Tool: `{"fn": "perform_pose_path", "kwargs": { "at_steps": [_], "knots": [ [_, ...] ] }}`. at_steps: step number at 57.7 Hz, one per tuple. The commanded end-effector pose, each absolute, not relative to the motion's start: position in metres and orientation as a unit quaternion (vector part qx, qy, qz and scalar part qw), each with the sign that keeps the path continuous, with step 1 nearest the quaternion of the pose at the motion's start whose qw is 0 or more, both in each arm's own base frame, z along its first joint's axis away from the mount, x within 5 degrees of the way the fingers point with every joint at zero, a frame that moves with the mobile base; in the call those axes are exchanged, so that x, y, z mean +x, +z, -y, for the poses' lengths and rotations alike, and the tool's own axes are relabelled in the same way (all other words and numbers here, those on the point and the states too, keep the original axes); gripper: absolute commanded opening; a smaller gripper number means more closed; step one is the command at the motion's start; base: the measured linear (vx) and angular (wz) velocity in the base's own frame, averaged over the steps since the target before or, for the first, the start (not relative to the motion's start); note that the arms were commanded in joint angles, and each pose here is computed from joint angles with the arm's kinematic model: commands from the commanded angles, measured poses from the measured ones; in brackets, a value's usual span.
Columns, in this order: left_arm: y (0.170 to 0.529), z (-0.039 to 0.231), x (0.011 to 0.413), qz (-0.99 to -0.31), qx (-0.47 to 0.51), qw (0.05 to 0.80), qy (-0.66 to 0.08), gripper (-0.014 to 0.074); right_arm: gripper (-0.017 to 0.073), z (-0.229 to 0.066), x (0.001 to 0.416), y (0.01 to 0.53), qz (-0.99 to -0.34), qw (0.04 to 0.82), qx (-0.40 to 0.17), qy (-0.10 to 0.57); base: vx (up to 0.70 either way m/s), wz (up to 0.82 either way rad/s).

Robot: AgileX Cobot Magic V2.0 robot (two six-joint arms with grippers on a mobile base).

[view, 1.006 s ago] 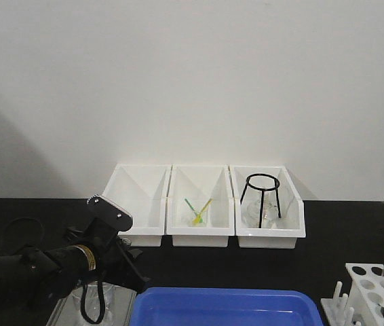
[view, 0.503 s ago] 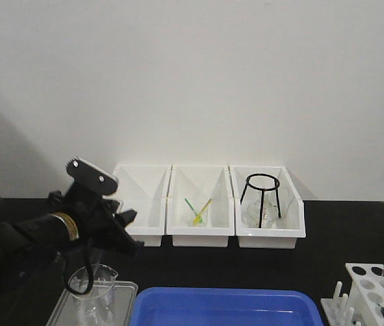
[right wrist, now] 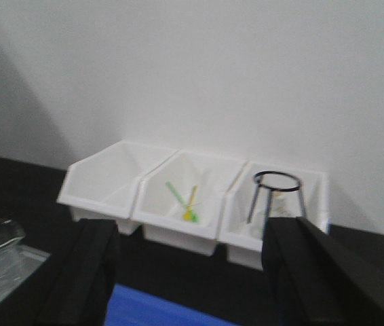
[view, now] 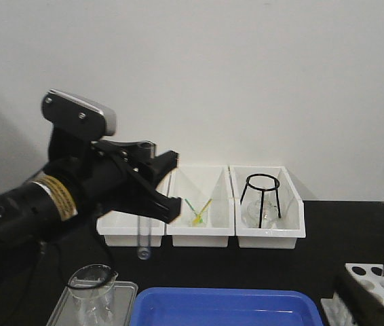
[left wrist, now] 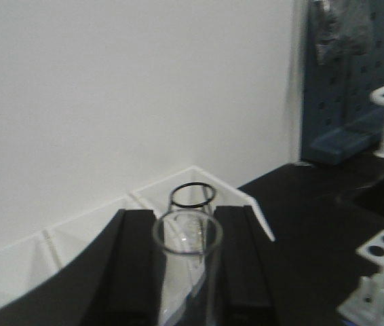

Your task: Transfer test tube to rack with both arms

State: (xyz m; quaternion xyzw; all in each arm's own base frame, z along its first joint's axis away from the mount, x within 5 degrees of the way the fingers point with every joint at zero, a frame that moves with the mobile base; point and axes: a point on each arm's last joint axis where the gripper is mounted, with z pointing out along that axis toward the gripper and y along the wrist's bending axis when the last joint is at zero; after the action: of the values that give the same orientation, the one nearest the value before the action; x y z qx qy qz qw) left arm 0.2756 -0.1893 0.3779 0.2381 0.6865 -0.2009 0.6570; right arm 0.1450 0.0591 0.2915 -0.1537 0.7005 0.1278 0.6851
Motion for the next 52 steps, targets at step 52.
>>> {"fn": "perform_pose_path", "kwargs": {
  "at_steps": [52],
  "knots": [
    [0.369, 0.304, 0.194, -0.595, 0.349, 0.613, -0.385, -0.0007, 0.0464, -0.112, 0.152, 0.295, -0.641, 0.695, -0.221, 0.241, 0.0, 0.0]
  ]
}}
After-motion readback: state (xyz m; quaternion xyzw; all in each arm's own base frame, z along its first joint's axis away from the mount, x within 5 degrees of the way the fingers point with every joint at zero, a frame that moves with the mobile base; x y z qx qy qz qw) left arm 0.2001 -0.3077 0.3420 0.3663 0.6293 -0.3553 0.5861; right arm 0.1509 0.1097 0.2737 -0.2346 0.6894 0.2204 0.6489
